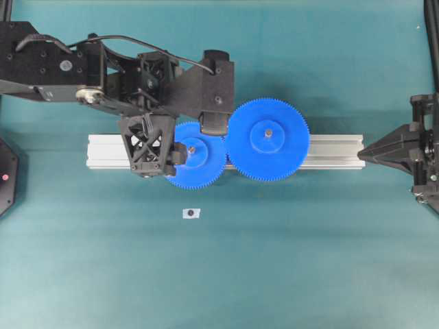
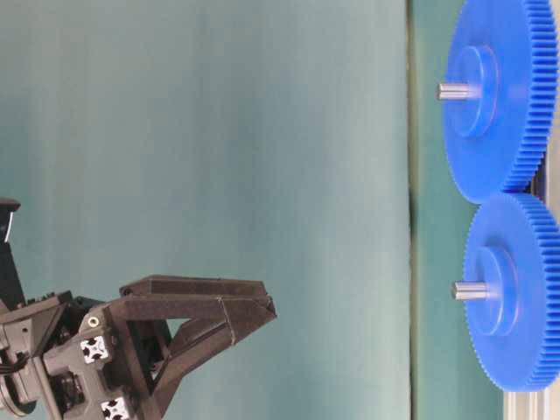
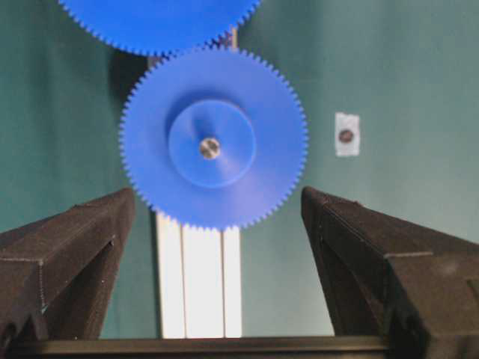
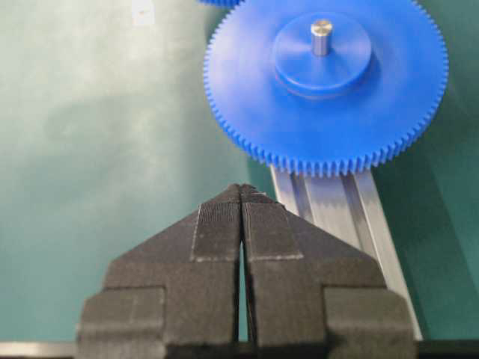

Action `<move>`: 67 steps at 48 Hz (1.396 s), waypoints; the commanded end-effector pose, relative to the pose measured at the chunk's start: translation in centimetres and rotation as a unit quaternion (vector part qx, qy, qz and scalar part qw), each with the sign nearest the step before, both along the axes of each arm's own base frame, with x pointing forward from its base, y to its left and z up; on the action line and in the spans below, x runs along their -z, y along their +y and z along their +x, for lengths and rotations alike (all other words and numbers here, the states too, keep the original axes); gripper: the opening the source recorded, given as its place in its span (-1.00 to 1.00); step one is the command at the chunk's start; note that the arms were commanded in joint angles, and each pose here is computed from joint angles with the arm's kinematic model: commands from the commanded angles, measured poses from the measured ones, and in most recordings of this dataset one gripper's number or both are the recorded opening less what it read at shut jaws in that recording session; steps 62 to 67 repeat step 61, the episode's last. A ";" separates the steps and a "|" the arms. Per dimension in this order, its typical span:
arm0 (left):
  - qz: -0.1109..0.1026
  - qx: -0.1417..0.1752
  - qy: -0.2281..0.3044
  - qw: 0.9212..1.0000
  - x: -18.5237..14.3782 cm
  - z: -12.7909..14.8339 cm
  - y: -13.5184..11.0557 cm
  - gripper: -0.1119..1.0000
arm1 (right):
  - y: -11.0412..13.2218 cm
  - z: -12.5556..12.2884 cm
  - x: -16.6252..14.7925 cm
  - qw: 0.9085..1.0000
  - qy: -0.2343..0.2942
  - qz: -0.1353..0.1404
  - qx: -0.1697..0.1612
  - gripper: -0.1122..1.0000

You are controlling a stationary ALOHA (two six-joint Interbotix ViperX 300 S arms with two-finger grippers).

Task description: Insert the small gear onto the shaft.

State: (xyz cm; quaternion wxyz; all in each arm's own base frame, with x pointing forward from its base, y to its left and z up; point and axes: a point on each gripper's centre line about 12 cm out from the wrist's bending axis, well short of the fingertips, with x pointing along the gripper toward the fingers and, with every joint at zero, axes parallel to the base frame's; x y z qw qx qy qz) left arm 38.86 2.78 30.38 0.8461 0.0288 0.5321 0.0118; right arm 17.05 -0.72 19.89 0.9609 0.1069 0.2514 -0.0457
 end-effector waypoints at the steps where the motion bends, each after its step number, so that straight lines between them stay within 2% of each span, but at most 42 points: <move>1: -0.001 0.002 -0.021 1.000 -1.5 -0.3 -0.2 0.73 | 0.0 0.2 -0.4 1.000 -0.007 0.004 0.003 -0.83; 67: -0.001 0.002 -0.015 1.000 -1.1 -0.3 -0.2 0.73 | 0.0 0.3 -0.4 1.000 -0.008 0.004 0.003 -0.83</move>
